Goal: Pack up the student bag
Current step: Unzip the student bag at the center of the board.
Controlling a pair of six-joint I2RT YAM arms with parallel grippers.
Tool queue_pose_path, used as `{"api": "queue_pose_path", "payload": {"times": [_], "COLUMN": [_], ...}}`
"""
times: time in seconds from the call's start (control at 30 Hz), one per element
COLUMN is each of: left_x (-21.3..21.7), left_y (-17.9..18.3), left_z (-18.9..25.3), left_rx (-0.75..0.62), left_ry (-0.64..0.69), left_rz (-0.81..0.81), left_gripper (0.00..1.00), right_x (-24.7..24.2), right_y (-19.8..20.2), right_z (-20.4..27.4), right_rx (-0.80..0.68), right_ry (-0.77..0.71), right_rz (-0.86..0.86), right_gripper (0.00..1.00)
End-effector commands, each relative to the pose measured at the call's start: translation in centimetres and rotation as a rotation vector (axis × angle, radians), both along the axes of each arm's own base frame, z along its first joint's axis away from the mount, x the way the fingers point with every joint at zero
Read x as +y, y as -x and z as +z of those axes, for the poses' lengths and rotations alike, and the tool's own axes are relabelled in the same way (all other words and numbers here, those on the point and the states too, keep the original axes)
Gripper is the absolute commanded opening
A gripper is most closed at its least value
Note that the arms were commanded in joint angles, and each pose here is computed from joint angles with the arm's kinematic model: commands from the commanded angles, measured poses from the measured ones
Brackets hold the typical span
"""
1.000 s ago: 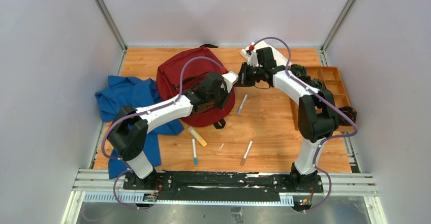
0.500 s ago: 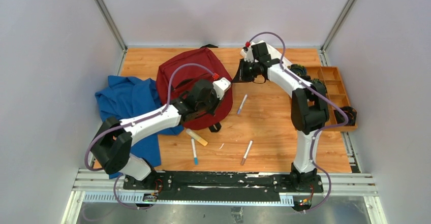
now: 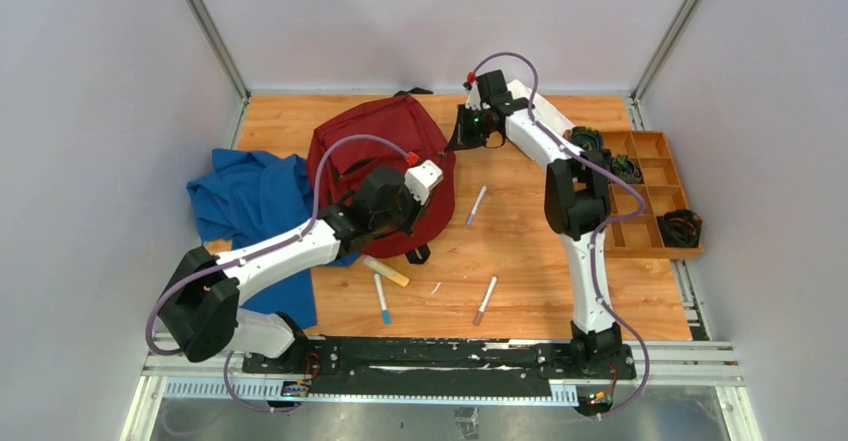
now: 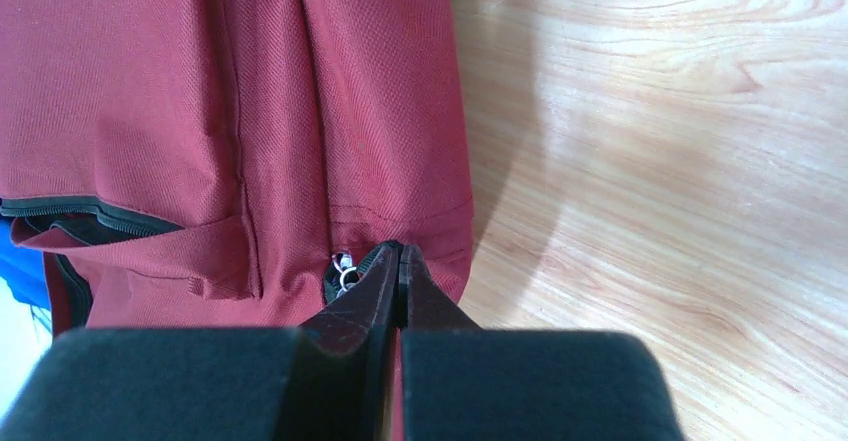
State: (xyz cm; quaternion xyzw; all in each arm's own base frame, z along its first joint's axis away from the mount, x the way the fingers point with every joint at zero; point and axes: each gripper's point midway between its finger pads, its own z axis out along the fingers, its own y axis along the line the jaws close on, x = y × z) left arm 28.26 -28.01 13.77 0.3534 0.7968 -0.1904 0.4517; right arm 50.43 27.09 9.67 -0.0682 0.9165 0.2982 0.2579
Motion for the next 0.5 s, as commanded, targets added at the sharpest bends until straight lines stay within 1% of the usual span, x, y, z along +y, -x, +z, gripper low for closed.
{"api": "queue_pose_path", "payload": {"times": [0.0,0.17,0.27,0.43,0.47], "left_x": [0.4,0.7,0.6,-0.9,-1.6], "left_y": [3.6,4.7,4.7,2.0,1.2], "left_z": [0.0,0.6,0.6,1.8,2.3], "left_rx": [0.058,0.032,0.036,0.024,0.021], "left_ry": [0.004,0.035,0.041,0.088,0.103], "left_rz": [-0.112,-0.152,-0.150,-0.060,-0.045], "left_gripper": [0.00,0.00,0.00,0.00,0.03], "right_x": [-2.0,-1.2,-0.8,-1.2,-1.6], "right_y": [-5.6,-7.2,-7.6,-7.1,-6.9], "right_z": [2.2,4.0,5.4,7.2,7.6], "right_rx": [-0.154,-0.192,-0.214,-0.229,-0.231], "right_ry": [0.038,-0.014,-0.047,-0.053,-0.051], "right_rz": [-0.125,-0.146,-0.142,-0.154,-0.170], "right_gripper": [0.00,0.00,0.00,0.00,0.06]}}
